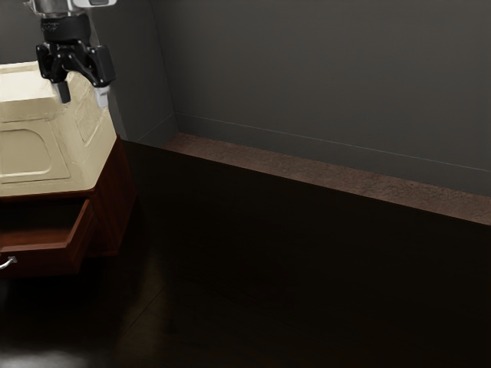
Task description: Push the drawer handle with one arm to close the drawer
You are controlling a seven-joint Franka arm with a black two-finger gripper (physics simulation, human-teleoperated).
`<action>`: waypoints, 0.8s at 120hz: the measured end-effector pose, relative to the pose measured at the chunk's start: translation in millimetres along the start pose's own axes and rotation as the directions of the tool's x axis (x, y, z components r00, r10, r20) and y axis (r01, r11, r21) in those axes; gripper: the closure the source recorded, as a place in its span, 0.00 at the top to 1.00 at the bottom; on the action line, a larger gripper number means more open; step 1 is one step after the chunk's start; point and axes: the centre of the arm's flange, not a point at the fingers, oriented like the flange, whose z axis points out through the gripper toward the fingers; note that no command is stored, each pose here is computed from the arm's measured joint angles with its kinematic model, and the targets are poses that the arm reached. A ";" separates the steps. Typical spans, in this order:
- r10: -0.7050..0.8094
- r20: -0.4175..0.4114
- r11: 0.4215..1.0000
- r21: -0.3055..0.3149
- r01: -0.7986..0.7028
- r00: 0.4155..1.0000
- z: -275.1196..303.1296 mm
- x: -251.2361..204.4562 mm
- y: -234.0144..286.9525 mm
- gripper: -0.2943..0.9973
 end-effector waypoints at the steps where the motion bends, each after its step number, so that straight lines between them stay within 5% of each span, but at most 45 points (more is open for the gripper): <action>1: -0.003 -0.009 1.000 0.000 0.003 1.000 -0.8 0.9 -1.8 0.76; 22: -0.080 -0.159 0.997 -0.010 0.080 0.984 -23.6 3.5 -47.3 0.76; 32: -0.098 -0.452 0.995 -0.011 0.104 0.886 -140.6 -90.0 -61.2 0.76; 44: -0.061 -0.541 0.997 0.004 0.076 0.839 -173.1 -124.4 -44.0 0.76; 52: -0.065 -0.513 0.997 -0.001 0.075 0.856 -161.2 -117.0 -46.2 0.76; 63: -0.023 -0.362 1.000 -0.019 0.018 0.932 -84.0 -96.5 -31.7 0.76; 96: 0.013 -0.182 0.998 -0.059 -0.024 0.983 211.9 -227.6 1.8 0.76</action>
